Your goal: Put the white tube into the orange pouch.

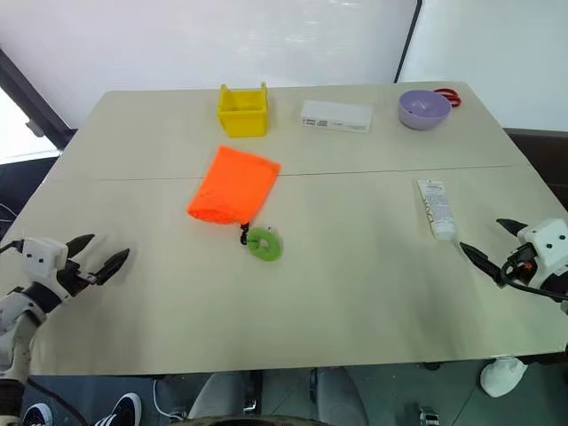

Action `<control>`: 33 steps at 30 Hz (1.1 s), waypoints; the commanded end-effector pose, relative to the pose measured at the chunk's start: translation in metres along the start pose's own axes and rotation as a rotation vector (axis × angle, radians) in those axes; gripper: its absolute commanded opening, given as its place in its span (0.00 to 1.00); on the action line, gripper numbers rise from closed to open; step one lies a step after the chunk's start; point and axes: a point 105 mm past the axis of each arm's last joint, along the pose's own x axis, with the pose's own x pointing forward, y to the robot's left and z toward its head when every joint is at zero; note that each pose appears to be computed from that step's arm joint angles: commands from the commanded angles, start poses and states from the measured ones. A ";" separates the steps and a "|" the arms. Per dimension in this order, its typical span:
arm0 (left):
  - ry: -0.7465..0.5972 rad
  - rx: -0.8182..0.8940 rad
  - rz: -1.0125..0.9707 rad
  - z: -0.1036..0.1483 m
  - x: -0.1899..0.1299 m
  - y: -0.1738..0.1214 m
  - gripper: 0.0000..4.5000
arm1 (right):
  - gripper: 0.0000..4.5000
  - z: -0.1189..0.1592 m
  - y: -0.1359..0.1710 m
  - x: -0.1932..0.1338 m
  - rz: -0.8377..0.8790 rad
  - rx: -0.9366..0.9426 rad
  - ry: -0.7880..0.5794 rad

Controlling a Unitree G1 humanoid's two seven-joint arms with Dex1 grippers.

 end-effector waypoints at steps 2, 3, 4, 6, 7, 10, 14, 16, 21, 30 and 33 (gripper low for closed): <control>-0.051 0.038 0.009 0.014 0.005 0.002 1.00 | 0.99 0.013 -0.003 0.005 -0.012 -0.015 -0.044; -0.022 0.044 -0.012 0.010 0.006 0.000 1.00 | 0.99 0.013 -0.004 0.005 -0.018 -0.014 -0.047; 0.003 0.051 -0.027 0.008 0.006 -0.001 1.00 | 0.99 0.013 -0.005 0.005 -0.022 -0.013 -0.048; 0.003 0.071 -0.048 0.012 0.009 -0.003 1.00 | 0.99 0.014 -0.005 0.006 -0.028 -0.010 -0.053; 0.013 0.067 -0.048 0.014 0.012 -0.001 1.00 | 0.99 0.014 -0.004 0.007 -0.025 -0.011 -0.054; -0.052 0.062 -0.065 0.028 0.011 0.002 1.00 | 0.99 0.015 -0.001 0.007 -0.014 -0.014 -0.057; -0.081 0.078 -0.083 0.029 0.008 0.000 1.00 | 0.99 0.015 0.000 0.006 -0.018 -0.001 -0.063; -0.093 0.063 -0.092 0.030 0.006 -0.002 1.00 | 0.99 0.013 0.001 0.005 -0.015 0.001 -0.055; -0.111 0.116 -0.106 0.033 0.006 -0.006 1.00 | 0.99 0.013 0.000 0.004 -0.017 0.001 -0.053; -0.175 0.164 -0.133 0.047 0.010 -0.013 1.00 | 0.99 0.013 0.003 0.004 -0.007 0.005 -0.060; -0.175 0.168 -0.144 0.046 0.011 -0.018 1.00 | 0.99 0.012 0.006 0.002 0.011 -0.007 -0.049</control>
